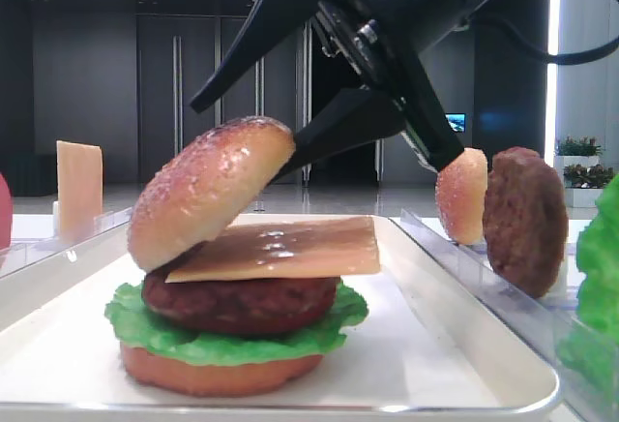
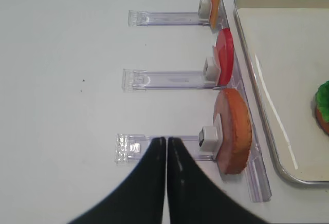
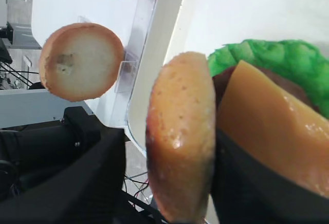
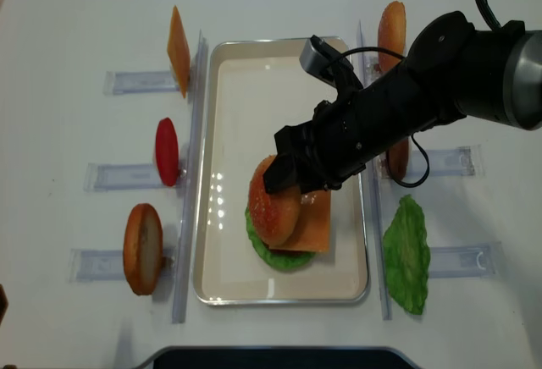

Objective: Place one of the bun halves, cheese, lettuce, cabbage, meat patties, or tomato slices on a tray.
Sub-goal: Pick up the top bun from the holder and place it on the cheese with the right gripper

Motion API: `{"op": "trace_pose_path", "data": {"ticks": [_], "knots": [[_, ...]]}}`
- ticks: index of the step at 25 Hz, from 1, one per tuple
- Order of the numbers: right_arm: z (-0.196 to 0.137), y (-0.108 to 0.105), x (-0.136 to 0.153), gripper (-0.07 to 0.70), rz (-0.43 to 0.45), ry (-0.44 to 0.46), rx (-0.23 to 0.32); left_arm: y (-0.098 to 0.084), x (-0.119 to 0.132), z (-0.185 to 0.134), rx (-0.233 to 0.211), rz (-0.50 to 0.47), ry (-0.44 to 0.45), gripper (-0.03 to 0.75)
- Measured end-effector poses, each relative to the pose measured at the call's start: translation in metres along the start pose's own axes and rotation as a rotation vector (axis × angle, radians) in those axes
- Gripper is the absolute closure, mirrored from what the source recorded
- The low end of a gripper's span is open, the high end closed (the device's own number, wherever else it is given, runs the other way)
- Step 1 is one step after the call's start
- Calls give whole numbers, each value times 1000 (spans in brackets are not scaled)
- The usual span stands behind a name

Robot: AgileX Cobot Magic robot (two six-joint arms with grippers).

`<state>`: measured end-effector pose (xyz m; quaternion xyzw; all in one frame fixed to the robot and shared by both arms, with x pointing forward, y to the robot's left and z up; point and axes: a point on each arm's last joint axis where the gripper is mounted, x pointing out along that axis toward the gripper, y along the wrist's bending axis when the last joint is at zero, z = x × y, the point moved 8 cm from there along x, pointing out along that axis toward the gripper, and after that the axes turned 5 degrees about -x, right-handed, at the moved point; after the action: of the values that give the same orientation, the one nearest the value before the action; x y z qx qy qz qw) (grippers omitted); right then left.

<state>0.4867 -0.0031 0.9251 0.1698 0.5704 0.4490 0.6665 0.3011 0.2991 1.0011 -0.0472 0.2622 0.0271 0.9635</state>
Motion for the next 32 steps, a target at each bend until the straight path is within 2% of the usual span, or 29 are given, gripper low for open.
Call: {"op": "trace_pose_path", "data": {"ticks": [11,20,32], "knots": [[-5,-12,0,158,-69,29,16,0,0,0,0,0,0,716],[1,-13,-5,152,-121,44,17,0,0,0,0,0,0,716],[10,-20,-22,150,-278,114,-13,0,0,0,0,0,0,716]]}}
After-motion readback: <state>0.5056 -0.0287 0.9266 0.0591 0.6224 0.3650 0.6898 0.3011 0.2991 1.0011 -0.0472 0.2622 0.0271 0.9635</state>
